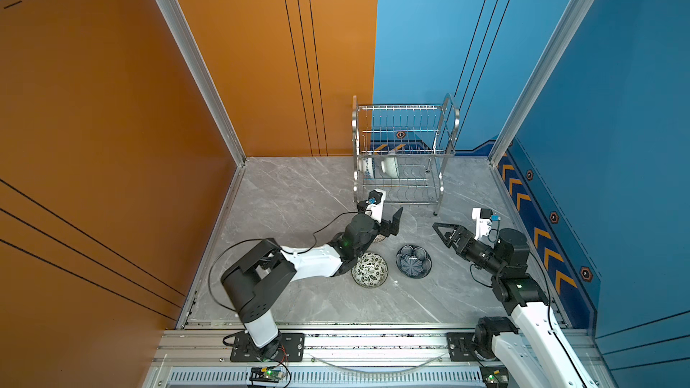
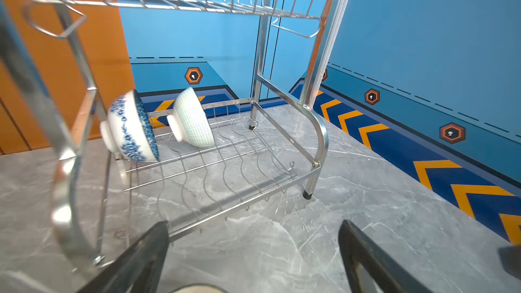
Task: Load bowls into a dish rack
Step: Place the bowl in the dish rack, then pick up the bowl from the center of the table.
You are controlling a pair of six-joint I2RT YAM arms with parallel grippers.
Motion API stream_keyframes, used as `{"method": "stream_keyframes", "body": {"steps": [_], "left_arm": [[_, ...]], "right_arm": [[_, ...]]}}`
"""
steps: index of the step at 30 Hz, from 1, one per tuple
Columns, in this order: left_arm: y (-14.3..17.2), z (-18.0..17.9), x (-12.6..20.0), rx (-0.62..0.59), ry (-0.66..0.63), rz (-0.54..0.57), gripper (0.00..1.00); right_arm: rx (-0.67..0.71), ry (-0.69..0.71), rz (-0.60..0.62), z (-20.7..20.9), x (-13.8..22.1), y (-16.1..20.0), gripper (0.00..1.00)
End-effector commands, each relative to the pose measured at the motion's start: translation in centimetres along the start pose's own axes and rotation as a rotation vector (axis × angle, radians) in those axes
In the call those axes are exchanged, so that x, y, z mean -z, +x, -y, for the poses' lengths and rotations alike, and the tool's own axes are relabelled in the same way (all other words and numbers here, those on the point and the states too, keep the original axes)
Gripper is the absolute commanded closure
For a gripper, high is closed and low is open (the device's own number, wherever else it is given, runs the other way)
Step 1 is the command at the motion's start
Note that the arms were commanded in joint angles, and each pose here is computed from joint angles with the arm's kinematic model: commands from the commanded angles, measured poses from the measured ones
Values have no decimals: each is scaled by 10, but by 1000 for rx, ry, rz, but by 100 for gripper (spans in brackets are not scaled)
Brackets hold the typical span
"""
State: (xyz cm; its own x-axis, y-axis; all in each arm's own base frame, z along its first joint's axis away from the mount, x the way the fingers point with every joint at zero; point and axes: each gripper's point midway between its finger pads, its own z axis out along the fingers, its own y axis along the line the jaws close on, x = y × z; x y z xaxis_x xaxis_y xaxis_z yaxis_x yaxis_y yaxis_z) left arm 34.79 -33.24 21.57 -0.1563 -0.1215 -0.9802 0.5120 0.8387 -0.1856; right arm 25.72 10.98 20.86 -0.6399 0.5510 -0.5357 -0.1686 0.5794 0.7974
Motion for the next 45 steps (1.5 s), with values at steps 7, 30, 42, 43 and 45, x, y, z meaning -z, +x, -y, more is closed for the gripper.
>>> {"method": "stream_keyframes", "body": {"steps": [7, 30, 42, 43, 45], "left_arm": [[-12, -37, 101, 150, -50, -14, 2], [20, -66, 265, 853, -98, -509, 2], [21, -86, 287, 852, -174, -416, 2], [22, -87, 287, 850, -177, -418, 2], [22, -87, 286, 847, -180, -420, 2]], "right_arm": [[162, 170, -102, 0, 5, 26, 2], [1066, 129, -706, -76, -64, 230, 44], [1236, 188, -778, -66, -81, 242, 49], [1250, 180, -798, -66, -79, 244, 50], [1273, 164, -841, -62, -76, 249, 53]]}}
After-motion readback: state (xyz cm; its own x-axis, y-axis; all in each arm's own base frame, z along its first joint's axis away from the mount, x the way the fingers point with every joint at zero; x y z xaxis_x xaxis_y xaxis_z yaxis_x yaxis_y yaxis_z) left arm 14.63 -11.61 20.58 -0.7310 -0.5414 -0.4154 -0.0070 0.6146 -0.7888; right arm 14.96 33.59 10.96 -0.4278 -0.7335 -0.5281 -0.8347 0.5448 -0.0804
